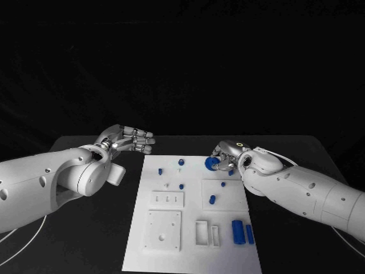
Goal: Assemble the parts on the task board
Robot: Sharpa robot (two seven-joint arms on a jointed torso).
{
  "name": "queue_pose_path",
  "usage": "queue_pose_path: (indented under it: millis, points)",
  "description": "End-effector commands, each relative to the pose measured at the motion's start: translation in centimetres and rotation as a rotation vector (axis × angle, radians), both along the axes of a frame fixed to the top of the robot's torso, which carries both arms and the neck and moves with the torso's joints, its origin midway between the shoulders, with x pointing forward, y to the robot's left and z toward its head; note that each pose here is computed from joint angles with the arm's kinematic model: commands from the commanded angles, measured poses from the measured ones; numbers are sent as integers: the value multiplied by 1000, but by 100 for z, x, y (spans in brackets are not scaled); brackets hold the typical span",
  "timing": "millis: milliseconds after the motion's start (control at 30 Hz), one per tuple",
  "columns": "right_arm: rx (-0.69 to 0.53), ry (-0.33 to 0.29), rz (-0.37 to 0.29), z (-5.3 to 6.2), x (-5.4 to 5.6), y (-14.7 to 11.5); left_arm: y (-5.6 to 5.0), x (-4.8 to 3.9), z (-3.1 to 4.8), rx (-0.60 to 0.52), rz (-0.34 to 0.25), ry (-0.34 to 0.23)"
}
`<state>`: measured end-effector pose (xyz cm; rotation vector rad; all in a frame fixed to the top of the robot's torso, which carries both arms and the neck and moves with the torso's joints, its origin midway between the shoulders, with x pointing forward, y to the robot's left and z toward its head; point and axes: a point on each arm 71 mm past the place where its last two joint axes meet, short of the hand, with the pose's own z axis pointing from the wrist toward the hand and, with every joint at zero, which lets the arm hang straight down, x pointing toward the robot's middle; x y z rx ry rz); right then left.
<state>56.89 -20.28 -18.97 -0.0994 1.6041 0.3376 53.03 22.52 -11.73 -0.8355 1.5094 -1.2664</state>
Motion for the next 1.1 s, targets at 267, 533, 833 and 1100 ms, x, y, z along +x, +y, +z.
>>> queue_pose_path:
  millis: [267,533,833,1100]
  points:
    - [-20,-93,15,56,-90,61,-12,-8,6,-1,-12,-4]
    - [8,-192,76,209,-241,249,-10,-10,6,-1,-11,-5]
    - [29,-249,147,316,-386,551,-17,-14,7,-1,-11,-4]
    - [30,-253,190,291,-442,777,-26,-16,7,-2,-13,-4]
